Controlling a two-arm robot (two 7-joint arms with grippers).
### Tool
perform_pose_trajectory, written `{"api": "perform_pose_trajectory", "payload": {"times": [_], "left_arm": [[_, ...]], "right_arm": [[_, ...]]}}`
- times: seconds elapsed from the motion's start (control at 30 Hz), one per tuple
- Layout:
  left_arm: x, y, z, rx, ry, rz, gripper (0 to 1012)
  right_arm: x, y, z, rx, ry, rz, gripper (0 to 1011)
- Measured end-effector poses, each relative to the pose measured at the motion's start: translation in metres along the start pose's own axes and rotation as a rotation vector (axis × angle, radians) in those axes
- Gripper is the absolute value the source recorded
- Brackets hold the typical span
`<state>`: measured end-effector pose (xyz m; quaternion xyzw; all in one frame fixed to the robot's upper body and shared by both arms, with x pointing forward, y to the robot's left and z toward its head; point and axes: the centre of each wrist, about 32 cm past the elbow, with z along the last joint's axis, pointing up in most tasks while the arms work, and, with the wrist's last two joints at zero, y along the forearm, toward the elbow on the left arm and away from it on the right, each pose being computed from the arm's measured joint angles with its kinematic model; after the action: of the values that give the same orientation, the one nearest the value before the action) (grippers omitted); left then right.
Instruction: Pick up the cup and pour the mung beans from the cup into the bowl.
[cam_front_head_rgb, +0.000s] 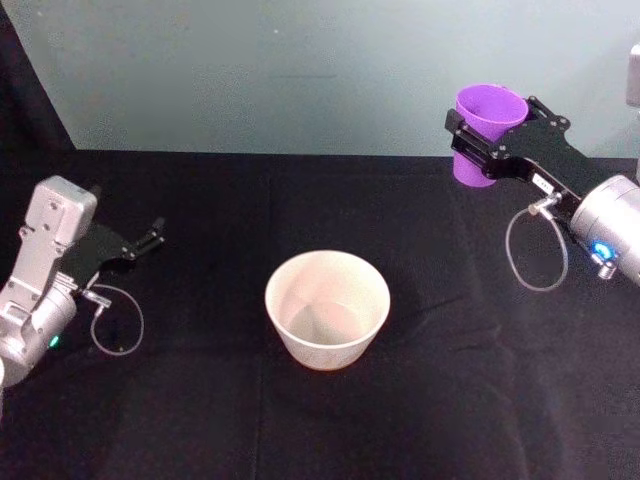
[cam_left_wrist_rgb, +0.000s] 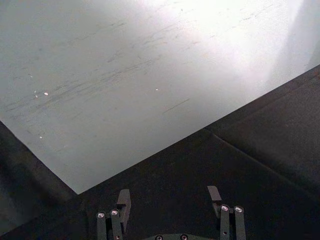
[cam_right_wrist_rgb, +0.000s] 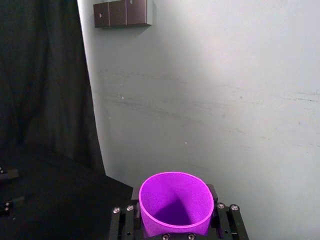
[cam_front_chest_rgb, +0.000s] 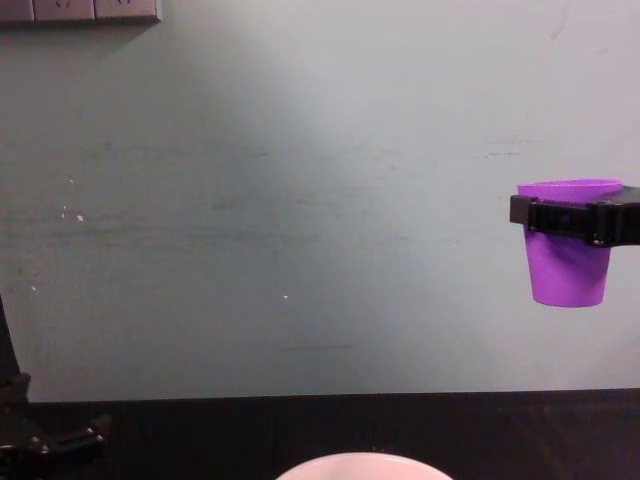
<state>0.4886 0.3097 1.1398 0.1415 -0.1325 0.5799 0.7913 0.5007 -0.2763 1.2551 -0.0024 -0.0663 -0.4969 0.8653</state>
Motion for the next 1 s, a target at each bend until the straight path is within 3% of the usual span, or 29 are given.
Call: {"api": "perform_pose_trajectory", "payload": {"times": [0.47,0.77,1.0], "left_arm": [[0.0000,0.0000,0.0000,0.000,0.000,0.000,1000],[-0.0001,0.0000,0.0000,0.000,0.000,0.000,1000],[0.0000,0.0000,0.0000,0.000,0.000,0.000,1000]], "right_arm": [[0.000,0.006,-0.001,-0.006,-0.034,-0.013,749],[0.000,0.019,-0.008,-0.022,0.003,-0.013,749],[-0.005,0.023,-0.013,-0.038,-0.061,0.046,750]]}}
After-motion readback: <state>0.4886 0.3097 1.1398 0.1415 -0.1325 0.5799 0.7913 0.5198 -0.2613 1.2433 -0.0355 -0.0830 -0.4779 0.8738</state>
